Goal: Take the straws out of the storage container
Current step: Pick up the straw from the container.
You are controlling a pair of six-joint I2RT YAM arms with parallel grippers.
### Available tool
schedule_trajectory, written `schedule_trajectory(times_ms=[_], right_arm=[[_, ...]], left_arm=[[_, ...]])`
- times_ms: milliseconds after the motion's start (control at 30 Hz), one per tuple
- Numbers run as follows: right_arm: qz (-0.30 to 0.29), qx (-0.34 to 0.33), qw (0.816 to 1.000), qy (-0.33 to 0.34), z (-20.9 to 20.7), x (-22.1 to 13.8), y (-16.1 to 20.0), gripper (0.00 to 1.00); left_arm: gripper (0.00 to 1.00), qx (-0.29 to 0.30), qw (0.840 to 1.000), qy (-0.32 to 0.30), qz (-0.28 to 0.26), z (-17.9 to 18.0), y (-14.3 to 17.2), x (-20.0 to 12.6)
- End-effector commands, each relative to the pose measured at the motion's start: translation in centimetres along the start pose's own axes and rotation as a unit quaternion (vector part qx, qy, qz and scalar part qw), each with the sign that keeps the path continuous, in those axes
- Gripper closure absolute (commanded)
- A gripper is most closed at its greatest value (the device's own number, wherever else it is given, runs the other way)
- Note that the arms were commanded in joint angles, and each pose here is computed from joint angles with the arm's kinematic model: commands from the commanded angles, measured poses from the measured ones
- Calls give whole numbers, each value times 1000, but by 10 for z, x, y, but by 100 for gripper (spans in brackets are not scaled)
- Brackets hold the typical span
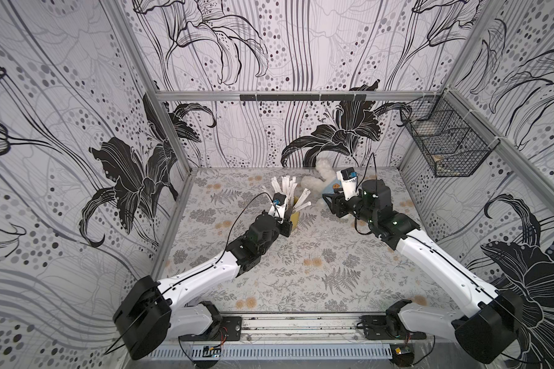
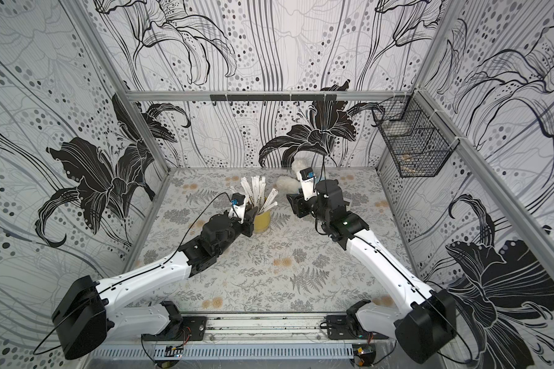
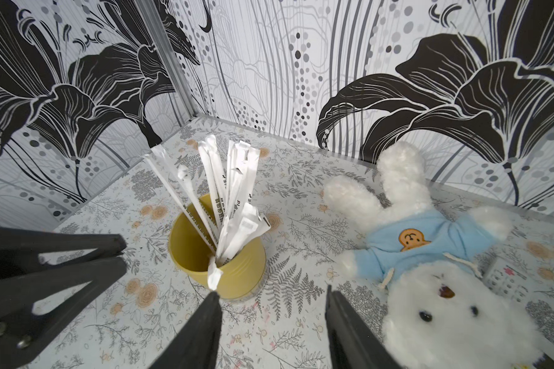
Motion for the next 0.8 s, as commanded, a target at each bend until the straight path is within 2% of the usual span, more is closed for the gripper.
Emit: schedule_trajectory(times_ms=[0, 100, 400, 767], right_arm=[[-19, -2, 999, -30, 10, 3, -17, 41], [-17, 1, 999, -42, 16, 10, -18, 38], [4, -3, 1000, -17, 19, 30, -18, 39], [-20, -25, 999, -24, 21, 20, -23, 39]], left_arm=[[73, -4, 999, -37, 5, 19, -7, 15], [72, -16, 999, -33, 5, 29, -8, 27], [71, -19, 1000, 0, 23, 33, -1, 56], [72, 7, 999, 4, 39, 33, 1, 74]])
Point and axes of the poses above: each gripper's point midway between its finger pads, its own x axis out along the fingers, its own z axis along the line the jaws close on, y = z × x, the point moved 6 cm from there along -x, back along the fingers, and after that the axes turned 8 degrees about x, right-handed, at the moved point
